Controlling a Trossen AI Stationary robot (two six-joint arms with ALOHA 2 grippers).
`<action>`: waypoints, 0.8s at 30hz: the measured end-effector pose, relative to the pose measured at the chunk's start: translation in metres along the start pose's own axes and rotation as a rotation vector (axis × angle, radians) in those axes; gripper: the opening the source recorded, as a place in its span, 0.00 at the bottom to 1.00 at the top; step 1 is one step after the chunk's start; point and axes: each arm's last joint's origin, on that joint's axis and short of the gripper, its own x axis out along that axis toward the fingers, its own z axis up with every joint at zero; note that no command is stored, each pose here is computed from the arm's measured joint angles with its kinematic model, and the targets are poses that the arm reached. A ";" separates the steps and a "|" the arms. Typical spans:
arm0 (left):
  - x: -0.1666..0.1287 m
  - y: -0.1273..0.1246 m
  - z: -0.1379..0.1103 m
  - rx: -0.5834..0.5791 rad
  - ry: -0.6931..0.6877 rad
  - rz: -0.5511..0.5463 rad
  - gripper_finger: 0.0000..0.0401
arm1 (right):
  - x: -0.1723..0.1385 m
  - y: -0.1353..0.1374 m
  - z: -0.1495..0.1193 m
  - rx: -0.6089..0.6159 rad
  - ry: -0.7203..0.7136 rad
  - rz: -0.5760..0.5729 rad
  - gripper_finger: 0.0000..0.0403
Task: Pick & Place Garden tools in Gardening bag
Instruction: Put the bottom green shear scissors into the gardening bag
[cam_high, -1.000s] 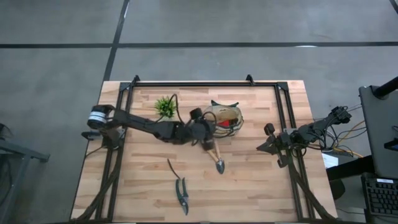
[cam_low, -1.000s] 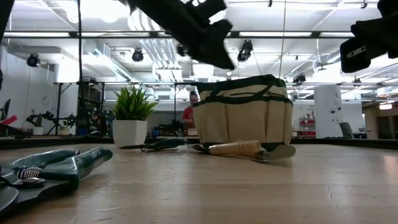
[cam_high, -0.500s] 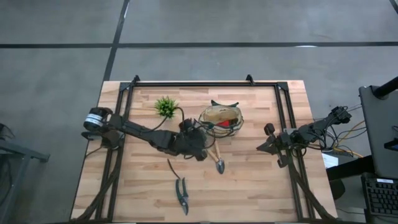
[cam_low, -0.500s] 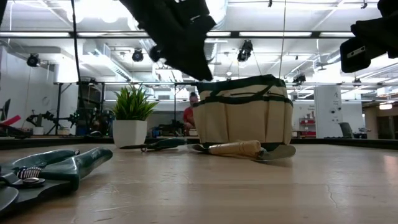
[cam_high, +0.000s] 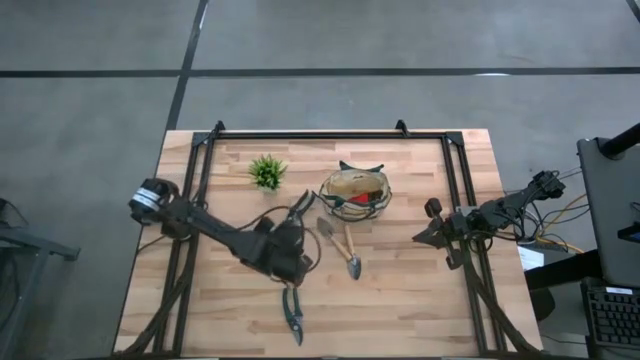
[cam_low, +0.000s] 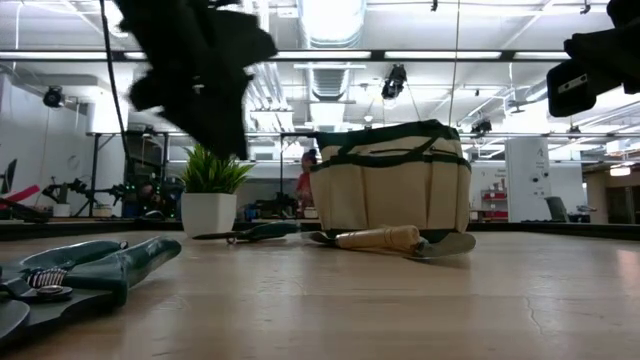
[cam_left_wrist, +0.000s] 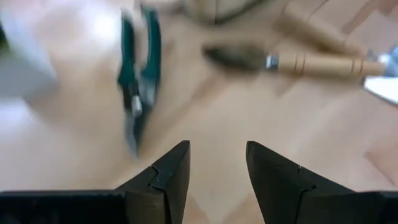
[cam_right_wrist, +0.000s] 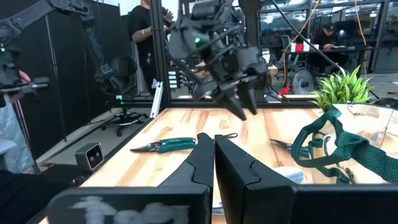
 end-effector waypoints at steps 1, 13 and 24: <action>-0.001 0.000 -0.006 -0.023 0.026 -0.004 0.40 | 0.000 0.000 0.000 0.000 0.000 0.000 0.02; 0.015 0.021 -0.054 -0.281 0.247 0.090 0.40 | 0.000 0.000 0.000 0.000 0.001 0.000 0.02; 0.034 0.029 -0.071 -0.333 0.254 0.028 0.40 | 0.000 0.000 0.000 0.000 0.000 0.000 0.02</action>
